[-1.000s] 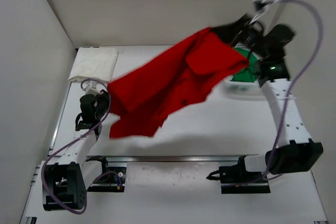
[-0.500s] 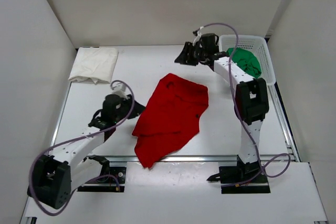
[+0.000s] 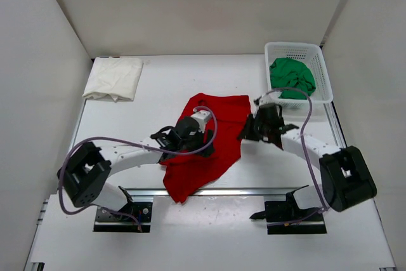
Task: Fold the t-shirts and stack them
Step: Flatten out the tshirt
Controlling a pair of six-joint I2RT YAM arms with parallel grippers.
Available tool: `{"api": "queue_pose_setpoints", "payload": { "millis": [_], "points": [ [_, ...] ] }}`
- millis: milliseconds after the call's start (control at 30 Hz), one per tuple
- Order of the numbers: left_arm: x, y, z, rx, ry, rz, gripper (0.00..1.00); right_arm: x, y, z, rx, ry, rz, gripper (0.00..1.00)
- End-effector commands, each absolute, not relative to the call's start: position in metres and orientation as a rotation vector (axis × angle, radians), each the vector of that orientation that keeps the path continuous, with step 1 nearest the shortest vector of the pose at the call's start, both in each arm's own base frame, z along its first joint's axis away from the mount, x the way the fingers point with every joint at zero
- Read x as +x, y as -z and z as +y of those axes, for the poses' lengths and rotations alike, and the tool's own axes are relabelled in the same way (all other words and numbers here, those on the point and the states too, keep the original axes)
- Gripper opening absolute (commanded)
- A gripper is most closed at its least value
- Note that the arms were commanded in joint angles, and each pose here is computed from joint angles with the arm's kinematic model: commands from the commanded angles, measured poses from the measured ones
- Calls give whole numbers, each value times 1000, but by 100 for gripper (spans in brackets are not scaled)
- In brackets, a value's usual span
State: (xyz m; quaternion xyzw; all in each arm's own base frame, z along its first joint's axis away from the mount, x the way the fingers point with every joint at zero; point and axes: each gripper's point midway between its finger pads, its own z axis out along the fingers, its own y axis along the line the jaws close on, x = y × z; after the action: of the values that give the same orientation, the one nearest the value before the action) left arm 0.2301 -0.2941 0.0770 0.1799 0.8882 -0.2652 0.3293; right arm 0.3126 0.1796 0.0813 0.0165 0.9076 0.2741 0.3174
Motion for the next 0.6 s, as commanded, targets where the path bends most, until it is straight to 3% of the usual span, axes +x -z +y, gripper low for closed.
{"api": "queue_pose_setpoints", "payload": {
  "millis": [0,67,167,300,333,367,400,433,467,533,567],
  "points": [
    [232,-78,-312,579,662,2303,74,282,-75,175,63,-688,2348,8],
    [229,-67,-315,595,643,2333,80,266,-66,171,79,-688,2362,26],
    [229,-56,-319,618,598,2356,82,244,-44,164,65,-625,2427,40],
    [231,-37,-315,627,536,2404,79,221,-20,176,41,-701,2507,44],
    [231,-34,-313,620,529,2412,75,221,-21,179,34,-717,2497,45],
    [232,-36,-316,615,544,2403,63,220,-21,183,31,-742,2493,45],
    [231,-34,-314,606,549,2408,57,216,-18,188,20,-778,2504,45],
    [235,-40,-316,593,576,2394,45,216,-22,195,9,-824,2494,35],
    [236,-37,-312,565,575,2403,32,216,-23,199,4,-847,2496,32],
    [244,-47,-309,503,602,2386,21,219,-28,205,-9,-888,2481,20],
    [248,-53,-305,467,625,2375,16,220,-27,204,-2,-885,2486,6]
  ]
}}
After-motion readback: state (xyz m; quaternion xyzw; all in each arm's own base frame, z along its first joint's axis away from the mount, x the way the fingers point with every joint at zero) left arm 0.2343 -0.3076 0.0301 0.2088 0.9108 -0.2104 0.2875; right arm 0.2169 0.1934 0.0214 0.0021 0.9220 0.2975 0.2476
